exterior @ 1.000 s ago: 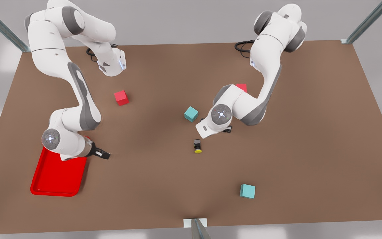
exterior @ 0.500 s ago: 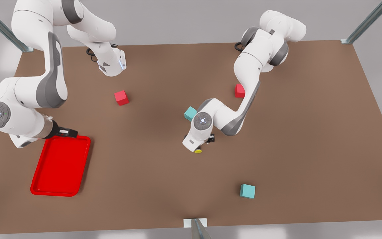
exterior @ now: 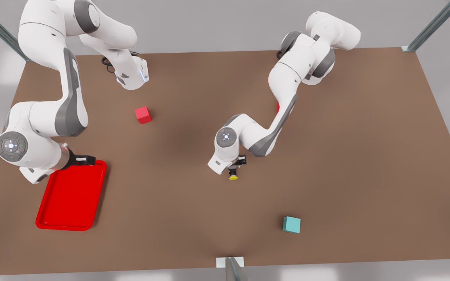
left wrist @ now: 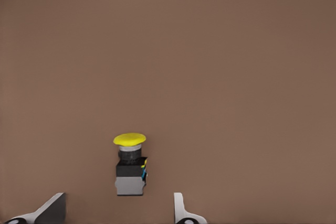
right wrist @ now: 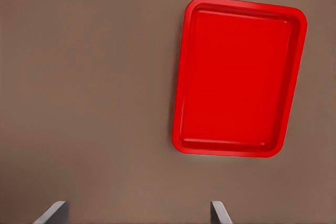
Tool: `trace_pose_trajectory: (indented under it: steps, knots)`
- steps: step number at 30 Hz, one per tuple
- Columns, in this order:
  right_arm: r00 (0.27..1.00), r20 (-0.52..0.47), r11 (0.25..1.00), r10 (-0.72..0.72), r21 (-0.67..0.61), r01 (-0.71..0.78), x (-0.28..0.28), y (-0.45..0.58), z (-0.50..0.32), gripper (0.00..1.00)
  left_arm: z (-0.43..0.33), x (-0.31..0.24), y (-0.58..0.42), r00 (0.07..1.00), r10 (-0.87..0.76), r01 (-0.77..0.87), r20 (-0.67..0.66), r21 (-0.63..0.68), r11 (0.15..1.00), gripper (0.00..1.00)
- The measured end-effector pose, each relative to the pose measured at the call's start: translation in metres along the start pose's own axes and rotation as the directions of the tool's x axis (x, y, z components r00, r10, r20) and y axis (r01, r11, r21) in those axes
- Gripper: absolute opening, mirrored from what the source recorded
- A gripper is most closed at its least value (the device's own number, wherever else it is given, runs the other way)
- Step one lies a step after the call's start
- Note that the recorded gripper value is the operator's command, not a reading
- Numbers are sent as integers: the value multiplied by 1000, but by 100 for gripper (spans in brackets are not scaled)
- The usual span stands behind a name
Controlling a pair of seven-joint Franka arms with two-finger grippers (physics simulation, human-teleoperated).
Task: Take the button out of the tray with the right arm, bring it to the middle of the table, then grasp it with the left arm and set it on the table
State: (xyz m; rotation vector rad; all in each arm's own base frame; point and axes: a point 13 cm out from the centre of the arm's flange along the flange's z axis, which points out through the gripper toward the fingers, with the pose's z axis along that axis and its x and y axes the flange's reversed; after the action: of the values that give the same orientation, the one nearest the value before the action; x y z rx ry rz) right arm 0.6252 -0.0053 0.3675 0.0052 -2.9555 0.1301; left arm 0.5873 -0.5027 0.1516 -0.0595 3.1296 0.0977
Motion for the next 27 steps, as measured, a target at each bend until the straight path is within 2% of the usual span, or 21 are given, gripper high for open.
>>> trace_pose_trajectory:
  steps: [7, 13, 20, 27]
  knots:
    - [999, -9, 999, -34, 6, 34, 4, 1, 0, 100, 20, 11, 12, 999, -29, 27, -46, -41, 999, 100]
    - [998, -14, 998, -55, 5, 55, 3, 3, 5, 100, 41, 14, 0, 989, -97, 103, -110, 51, 993, 100]
    - [998, -8, 998, -67, -3, 67, 0, 5, 5, 100, 71, 40, -29, 992, -53, 62, -119, 76, 995, 100]
    - [997, -1, 997, -75, -4, 75, -1, 5, 5, 100, 79, 30, -21, 994, -29, 37, -106, 76, 996, 100]
